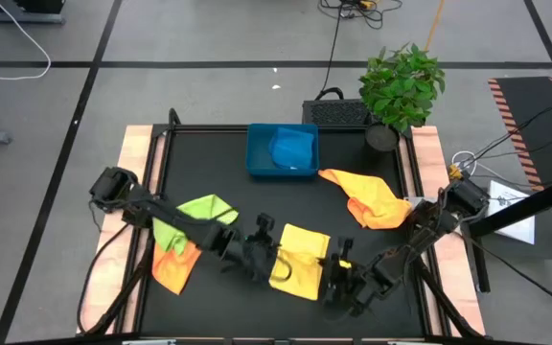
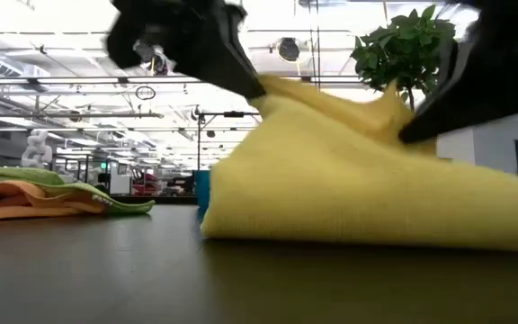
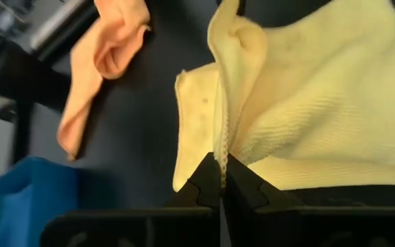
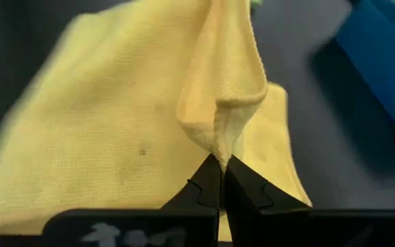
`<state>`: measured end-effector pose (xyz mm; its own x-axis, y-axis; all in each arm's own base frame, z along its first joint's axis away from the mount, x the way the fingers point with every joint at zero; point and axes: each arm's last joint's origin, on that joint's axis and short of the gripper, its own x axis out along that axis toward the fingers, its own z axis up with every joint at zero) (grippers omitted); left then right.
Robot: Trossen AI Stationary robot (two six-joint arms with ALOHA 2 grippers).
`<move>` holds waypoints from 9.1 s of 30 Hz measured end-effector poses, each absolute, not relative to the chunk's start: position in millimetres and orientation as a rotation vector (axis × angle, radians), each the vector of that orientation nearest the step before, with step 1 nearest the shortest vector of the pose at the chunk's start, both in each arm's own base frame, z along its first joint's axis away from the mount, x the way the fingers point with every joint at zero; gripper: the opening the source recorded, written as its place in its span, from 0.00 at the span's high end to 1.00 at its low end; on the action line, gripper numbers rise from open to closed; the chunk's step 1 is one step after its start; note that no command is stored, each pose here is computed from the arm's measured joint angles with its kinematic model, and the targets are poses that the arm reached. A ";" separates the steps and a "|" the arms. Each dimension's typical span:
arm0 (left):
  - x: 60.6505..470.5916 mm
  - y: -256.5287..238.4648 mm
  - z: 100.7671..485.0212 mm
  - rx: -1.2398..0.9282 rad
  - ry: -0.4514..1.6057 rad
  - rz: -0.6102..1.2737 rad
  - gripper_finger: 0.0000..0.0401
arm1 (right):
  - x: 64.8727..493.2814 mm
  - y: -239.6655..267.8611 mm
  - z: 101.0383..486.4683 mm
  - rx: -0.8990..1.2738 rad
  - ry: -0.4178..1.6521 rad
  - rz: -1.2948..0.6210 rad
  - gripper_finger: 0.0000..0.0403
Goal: Fold microfiber towels
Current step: Fold the yellow microfiber cloth, then stack the yellow microfiber cloth on top of the blue microfiber cloth in the blue bin
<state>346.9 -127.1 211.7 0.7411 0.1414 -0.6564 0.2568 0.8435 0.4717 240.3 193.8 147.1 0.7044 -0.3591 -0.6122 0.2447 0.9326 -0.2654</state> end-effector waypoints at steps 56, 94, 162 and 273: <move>357.5 -68.6 193.3 0.393 0.789 -0.073 0.72 | 222.5 154.8 135.9 0.153 0.719 -0.445 1.00; 355.0 -125.9 184.6 0.298 0.706 -0.315 0.72 | 191.1 120.9 166.1 0.160 0.772 -0.511 0.66; 348.4 -163.1 175.3 0.305 0.655 -0.258 0.72 | 211.8 93.2 141.4 0.193 0.577 0.064 0.76; 382.2 -191.7 109.3 0.830 0.793 -0.220 0.95 | 227.6 107.9 129.7 0.148 0.455 0.182 0.76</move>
<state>382.2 -191.7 109.3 0.6981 0.1202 -0.7058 0.4663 0.6717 0.5756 227.6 107.9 129.7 0.8825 0.2071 -0.4222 -0.1413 0.9731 0.1820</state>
